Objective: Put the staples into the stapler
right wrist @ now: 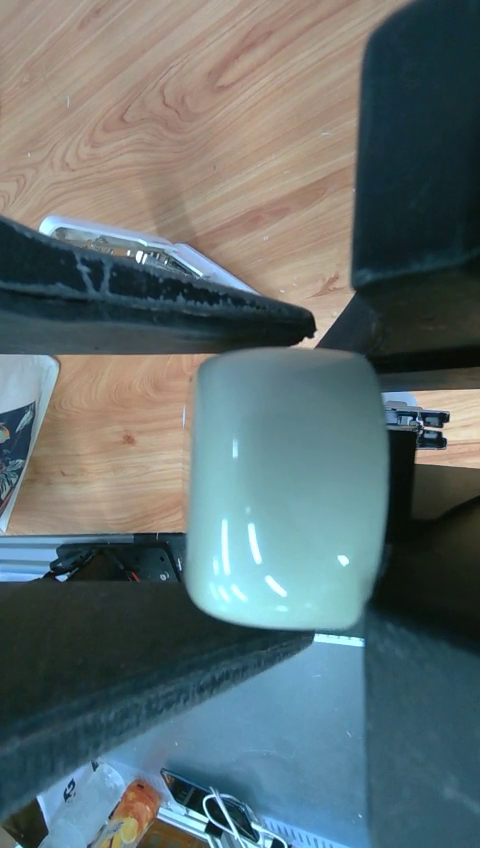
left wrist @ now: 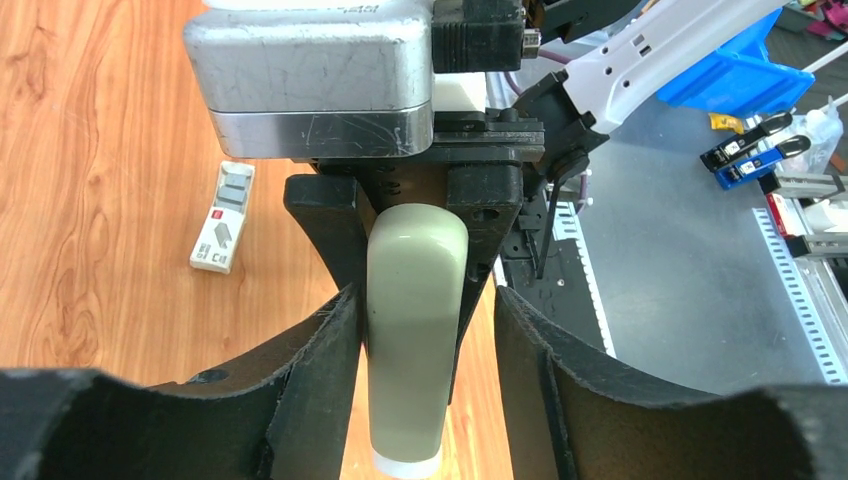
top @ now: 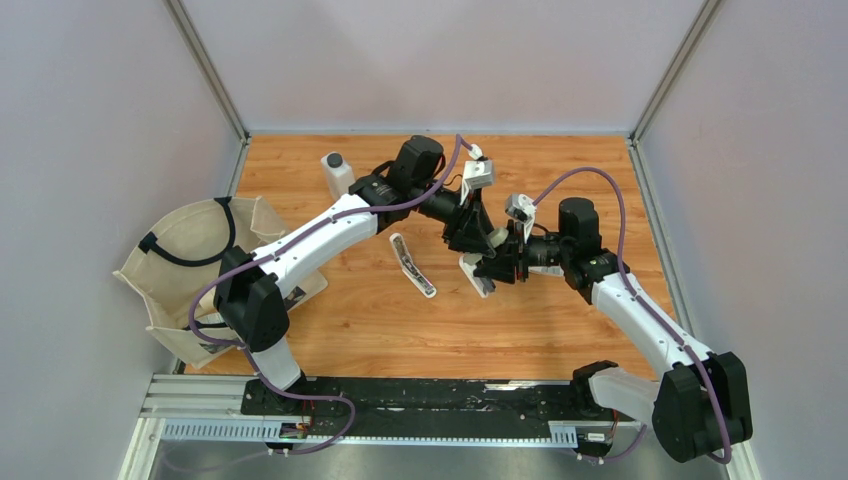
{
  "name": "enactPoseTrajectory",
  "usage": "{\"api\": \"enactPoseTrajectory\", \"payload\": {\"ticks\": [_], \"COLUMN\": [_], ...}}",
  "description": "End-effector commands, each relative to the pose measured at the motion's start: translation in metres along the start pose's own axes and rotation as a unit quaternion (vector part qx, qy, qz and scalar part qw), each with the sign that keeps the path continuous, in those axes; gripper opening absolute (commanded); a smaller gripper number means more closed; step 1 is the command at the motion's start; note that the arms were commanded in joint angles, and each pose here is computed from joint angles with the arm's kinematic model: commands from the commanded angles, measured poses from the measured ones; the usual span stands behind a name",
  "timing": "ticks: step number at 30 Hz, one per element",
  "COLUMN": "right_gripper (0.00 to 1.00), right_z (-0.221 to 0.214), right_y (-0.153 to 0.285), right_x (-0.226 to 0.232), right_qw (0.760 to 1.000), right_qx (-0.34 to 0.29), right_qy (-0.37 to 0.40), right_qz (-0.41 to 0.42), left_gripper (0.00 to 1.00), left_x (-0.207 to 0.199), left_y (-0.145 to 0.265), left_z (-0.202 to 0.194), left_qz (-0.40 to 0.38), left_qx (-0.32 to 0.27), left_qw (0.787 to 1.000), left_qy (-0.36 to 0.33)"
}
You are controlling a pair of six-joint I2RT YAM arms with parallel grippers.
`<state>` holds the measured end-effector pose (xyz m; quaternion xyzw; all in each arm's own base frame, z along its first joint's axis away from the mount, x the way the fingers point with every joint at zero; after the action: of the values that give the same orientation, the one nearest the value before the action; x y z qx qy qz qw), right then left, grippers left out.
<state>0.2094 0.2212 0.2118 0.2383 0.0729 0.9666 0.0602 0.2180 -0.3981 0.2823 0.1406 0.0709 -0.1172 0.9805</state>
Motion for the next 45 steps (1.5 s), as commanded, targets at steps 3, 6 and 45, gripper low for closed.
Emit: {"api": "enactPoseTrajectory", "payload": {"ticks": [3, 6, 45], "right_gripper": [0.18, 0.17, 0.17], "right_z": [0.008, 0.009, -0.01], "right_y": [0.001, 0.002, -0.058], "right_x": [-0.001, -0.006, -0.17], "right_qw": [0.999, 0.999, 0.914], "right_qx": [-0.007, -0.009, 0.116], "right_qy": [0.033, 0.034, -0.055], "right_qz": [-0.014, -0.029, -0.384], "left_gripper": [0.64, 0.76, 0.84], "left_x": [-0.003, -0.002, -0.054], "left_y": [0.007, 0.011, 0.341], "left_z": [0.012, 0.013, -0.115], "left_qz": [-0.001, 0.006, 0.603], "left_qx": [-0.012, -0.013, 0.102], "left_qw": [1.0, 1.0, 0.788], "left_qy": [-0.019, -0.02, 0.076]}}
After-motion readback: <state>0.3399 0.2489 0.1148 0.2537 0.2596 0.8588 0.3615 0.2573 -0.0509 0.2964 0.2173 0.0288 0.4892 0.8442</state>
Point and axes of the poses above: each gripper's point midway between its finger pads, its own y axis back along the fingers, its own x axis along the line the jaws close on, z = x × y, the point moved 1 cm from there along y, back along the fingers, and after that the axes turned 8 degrees about -y, right-handed, at the moved point
